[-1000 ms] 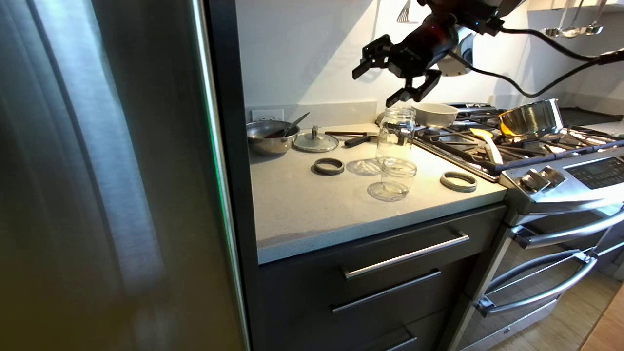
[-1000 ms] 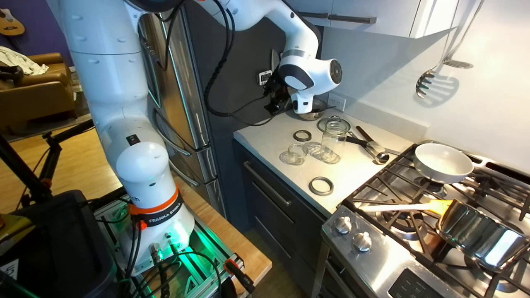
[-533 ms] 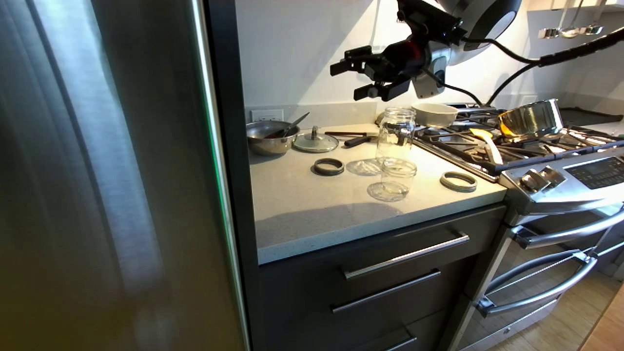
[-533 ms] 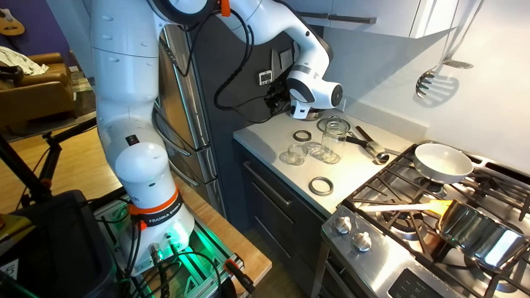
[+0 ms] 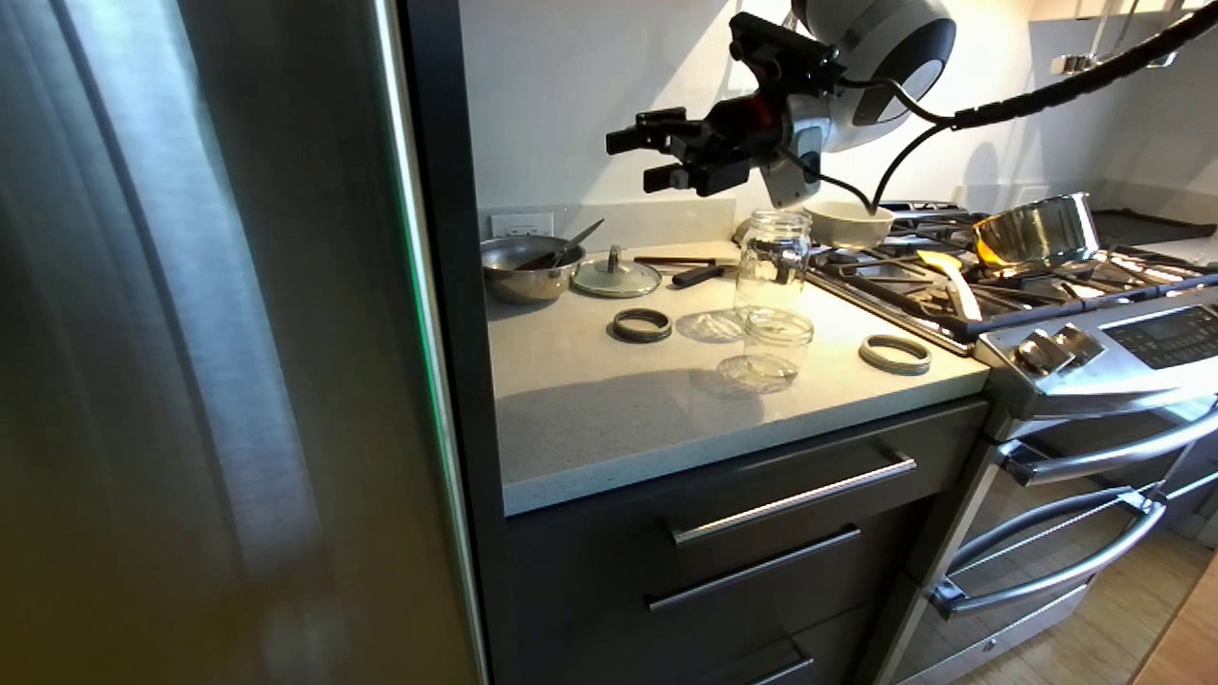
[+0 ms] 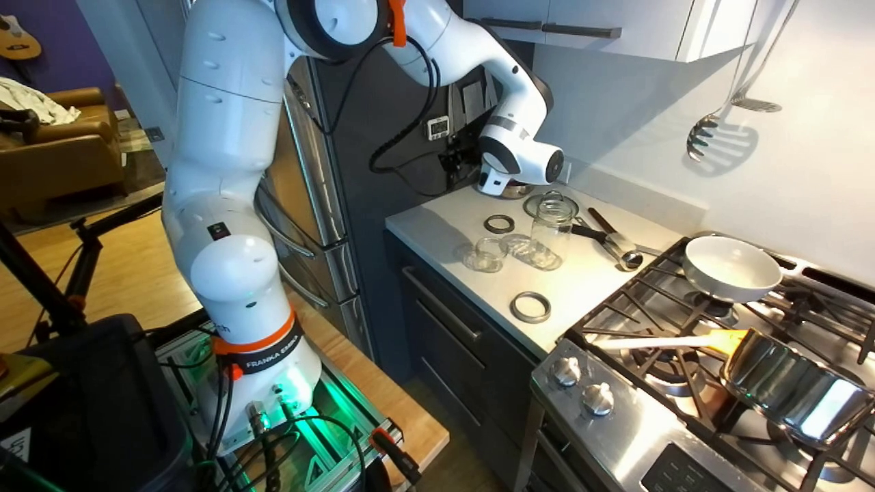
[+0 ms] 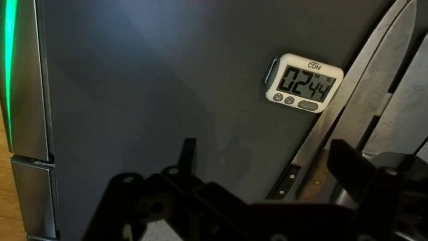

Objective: Press a button on the white device

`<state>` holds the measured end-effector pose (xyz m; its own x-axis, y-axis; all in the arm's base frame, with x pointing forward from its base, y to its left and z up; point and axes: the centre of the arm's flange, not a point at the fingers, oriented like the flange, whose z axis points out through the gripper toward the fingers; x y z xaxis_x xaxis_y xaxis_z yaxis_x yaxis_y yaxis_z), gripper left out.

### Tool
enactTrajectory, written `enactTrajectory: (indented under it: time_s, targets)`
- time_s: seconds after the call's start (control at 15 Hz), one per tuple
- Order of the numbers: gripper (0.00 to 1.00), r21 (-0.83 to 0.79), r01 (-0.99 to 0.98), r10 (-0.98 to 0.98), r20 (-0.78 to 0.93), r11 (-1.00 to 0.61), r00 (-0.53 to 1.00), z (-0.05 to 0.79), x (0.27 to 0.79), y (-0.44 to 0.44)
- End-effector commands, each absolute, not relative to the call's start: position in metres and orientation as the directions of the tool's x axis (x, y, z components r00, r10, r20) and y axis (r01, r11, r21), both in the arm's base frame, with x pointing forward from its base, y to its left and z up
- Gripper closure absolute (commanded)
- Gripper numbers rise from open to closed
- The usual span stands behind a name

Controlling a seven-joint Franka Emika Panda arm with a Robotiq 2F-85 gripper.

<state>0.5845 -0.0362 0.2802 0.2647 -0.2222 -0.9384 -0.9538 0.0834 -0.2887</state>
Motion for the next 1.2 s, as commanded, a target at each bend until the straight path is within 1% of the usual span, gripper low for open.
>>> enactTrajectory:
  time_s: [0.0, 0.67, 0.93, 1.0, 1.07, 1.13]
  targets:
    - [0.0, -0.239, -0.966, -0.176, -0.96, 0.096, 0.22, 0.271, 0.61, -0.03]
    - [0.0, -0.209, -0.976, -0.151, -0.969, 0.063, 0.197, 0.261, 0.641, -0.005]
    - [0.0, -0.19, -0.98, -0.094, -0.978, 0.057, 0.184, 0.262, 0.649, -0.002]
    - [0.1, -0.185, -0.981, -0.08, -0.98, 0.056, 0.181, 0.262, 0.651, -0.001]
    - [0.27, -0.178, -0.983, -0.066, -0.983, 0.052, 0.174, 0.262, 0.652, 0.0]
    - [0.34, -0.171, -0.984, -0.061, -0.984, 0.045, 0.168, 0.261, 0.653, 0.002]
